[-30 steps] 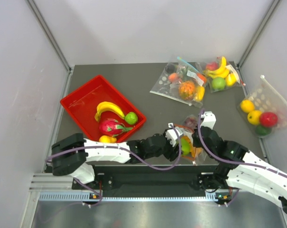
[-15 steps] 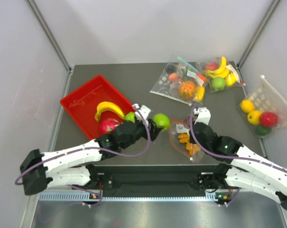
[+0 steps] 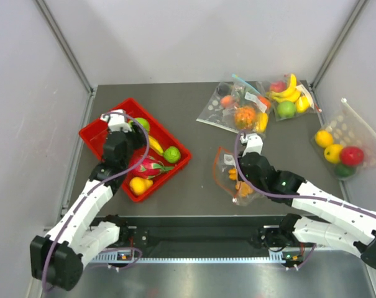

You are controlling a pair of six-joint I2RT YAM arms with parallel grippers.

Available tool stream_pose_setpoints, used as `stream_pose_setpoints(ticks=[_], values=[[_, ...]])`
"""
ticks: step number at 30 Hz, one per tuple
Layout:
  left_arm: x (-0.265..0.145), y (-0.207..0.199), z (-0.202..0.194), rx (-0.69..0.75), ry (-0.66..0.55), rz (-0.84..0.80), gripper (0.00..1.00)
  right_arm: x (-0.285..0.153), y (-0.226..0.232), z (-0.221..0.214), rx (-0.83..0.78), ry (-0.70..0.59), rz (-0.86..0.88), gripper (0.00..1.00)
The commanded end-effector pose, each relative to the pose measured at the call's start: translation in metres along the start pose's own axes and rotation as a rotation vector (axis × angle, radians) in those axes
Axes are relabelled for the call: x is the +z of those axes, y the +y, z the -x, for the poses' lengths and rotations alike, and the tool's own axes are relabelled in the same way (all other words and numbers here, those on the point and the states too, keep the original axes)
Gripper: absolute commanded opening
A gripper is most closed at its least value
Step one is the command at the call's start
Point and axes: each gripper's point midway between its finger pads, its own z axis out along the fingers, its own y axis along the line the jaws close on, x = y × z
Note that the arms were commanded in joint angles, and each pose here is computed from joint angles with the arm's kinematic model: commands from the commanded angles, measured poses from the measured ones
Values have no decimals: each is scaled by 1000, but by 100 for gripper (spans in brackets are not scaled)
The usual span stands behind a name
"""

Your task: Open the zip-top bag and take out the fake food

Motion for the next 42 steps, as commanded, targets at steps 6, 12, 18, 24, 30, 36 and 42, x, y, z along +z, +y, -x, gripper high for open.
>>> stream_pose_setpoints(ticks=[6, 12, 18, 24, 30, 36, 42], values=[[9, 120, -12, -75, 9, 372, 20, -8, 7, 37, 49, -98, 58, 0], [21, 138, -29, -72, 78, 422, 55, -11, 1, 32, 55, -98, 60, 0], [20, 134, -25, -65, 68, 401, 87, -15, -3, 31, 60, -102, 57, 0], [14, 115, -10, -62, 33, 308, 93, -14, -2, 31, 59, -97, 67, 0], [10, 40, -3, 66, 7, 127, 94, -14, 1, 34, 56, -101, 73, 0], [-11, -79, -1, 145, -29, -228, 94, -16, 0, 30, 72, -99, 79, 0], [-48, -185, -17, 160, 10, -548, 94, -17, -3, 24, 89, -94, 78, 0]])
